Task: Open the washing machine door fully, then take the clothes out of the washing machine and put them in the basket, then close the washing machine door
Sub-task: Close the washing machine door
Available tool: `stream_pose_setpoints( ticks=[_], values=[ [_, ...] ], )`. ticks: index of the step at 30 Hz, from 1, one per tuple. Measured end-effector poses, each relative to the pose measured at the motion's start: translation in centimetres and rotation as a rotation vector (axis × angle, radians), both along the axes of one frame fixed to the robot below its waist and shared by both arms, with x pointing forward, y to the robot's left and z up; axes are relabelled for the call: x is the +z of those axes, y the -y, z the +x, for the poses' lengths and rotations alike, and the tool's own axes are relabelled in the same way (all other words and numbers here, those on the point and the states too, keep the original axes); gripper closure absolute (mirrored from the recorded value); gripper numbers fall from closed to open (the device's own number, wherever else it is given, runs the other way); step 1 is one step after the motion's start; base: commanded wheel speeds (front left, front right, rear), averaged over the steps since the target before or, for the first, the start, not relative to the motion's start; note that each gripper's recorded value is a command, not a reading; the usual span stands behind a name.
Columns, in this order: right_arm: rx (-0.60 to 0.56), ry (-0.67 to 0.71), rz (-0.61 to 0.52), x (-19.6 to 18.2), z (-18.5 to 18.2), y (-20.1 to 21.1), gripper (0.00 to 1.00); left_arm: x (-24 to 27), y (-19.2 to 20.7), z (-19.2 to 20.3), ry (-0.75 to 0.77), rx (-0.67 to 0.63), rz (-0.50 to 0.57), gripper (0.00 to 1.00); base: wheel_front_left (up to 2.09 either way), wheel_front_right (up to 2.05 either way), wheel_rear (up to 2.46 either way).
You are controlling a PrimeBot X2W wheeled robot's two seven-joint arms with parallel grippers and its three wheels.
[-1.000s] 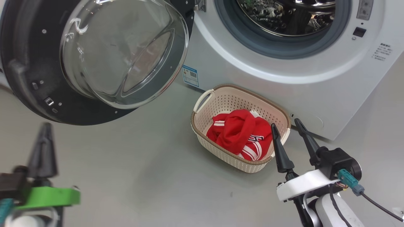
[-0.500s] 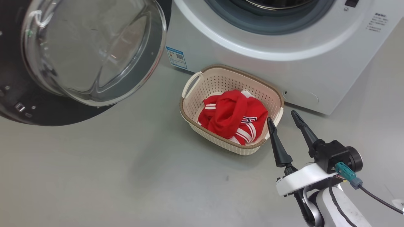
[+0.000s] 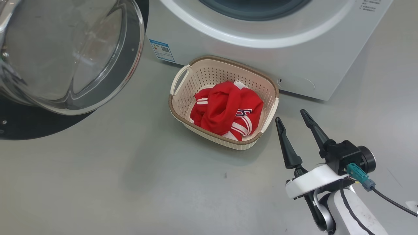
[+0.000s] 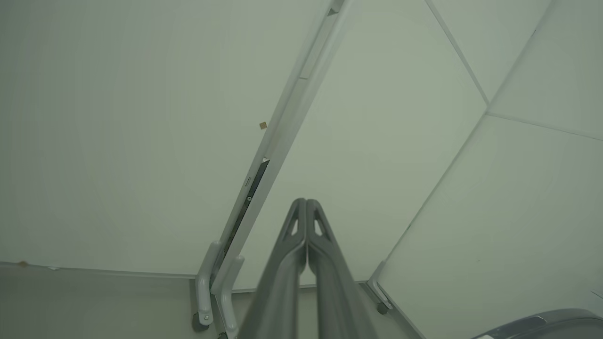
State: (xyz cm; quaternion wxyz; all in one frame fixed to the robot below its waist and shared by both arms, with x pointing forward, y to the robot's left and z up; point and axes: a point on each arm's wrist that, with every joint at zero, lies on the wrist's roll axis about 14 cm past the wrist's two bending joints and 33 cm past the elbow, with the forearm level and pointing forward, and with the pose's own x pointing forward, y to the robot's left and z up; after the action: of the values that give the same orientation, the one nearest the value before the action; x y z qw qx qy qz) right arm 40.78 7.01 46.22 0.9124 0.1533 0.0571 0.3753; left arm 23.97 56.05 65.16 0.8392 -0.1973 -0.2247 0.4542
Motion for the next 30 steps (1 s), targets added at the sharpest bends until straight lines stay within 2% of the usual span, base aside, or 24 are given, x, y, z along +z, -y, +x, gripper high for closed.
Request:
stream_pose_setpoints(
  ticks=[4, 7, 14, 30],
  values=[
    [-0.011, 0.002, 0.0, 0.0, 0.3, 0.3, 0.0, -2.8, -1.1, 0.9, 0.163, 0.009, -0.259, 1.0, 0.0, 0.0, 0.0],
    [-0.014, 0.004, 0.003, 0.1, 0.5, 0.4, 0.0, -5.1, -1.5, 1.5, 0.19, 0.01, -0.4, 1.0, 0.0, 0.0, 0.0],
    [-0.026, 0.01, 0.005, 0.2, 0.9, 0.7, 0.0, -9.4, -0.6, 3.9, 0.211, -0.054, -0.634, 1.0, 0.0, 0.0, 0.0],
    [-0.06, 0.006, -0.003, 0.0, 1.3, 1.8, 0.0, -11.7, 0.7, 7.4, 0.224, -0.152, -0.825, 1.0, 0.0, 0.0, 0.0]
  ],
)
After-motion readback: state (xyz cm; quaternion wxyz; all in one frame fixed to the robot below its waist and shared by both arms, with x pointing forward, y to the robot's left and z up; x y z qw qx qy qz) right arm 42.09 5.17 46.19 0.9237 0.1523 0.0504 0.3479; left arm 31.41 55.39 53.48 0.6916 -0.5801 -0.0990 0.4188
